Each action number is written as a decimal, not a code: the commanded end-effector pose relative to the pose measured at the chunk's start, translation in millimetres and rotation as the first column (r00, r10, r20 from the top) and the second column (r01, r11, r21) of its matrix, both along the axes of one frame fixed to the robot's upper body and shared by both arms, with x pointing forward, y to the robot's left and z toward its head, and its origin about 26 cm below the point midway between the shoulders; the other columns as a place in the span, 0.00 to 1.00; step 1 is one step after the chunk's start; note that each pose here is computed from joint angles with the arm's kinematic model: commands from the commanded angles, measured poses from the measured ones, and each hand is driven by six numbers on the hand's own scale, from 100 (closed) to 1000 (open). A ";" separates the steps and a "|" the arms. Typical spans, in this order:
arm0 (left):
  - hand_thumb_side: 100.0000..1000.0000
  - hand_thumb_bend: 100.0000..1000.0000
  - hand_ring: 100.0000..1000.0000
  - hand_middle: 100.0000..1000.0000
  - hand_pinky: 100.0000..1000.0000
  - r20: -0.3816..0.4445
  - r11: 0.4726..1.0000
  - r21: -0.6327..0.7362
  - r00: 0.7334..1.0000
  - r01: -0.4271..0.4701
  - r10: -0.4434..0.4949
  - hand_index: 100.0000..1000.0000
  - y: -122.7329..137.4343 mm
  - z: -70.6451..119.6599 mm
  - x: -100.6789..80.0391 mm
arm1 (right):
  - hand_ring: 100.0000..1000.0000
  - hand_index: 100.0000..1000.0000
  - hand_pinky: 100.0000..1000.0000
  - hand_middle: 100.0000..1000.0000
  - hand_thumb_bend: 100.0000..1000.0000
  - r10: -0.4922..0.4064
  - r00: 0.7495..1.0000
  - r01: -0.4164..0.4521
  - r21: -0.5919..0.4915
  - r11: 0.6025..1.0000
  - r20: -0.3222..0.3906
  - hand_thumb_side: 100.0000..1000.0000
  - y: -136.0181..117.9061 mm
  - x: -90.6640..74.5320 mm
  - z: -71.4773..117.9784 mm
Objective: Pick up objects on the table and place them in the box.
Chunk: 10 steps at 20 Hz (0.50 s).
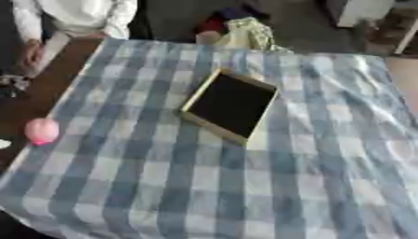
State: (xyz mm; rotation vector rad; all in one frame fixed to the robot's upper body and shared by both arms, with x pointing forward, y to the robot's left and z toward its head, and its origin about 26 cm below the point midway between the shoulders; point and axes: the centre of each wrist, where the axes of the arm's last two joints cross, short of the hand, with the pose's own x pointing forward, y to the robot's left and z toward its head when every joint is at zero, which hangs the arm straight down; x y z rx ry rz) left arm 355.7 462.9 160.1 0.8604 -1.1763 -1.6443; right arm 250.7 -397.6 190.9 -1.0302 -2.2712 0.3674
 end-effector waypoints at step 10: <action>0.11 0.34 0.83 0.80 0.72 0.027 1.000 0.013 1.000 0.016 -0.017 0.93 4.1 22.8 -0.5 | 0.57 0.71 0.76 0.64 0.00 0.006 1.000 -0.006 -0.028 1.000 0.023 0.86 0.3 -2.0 11.0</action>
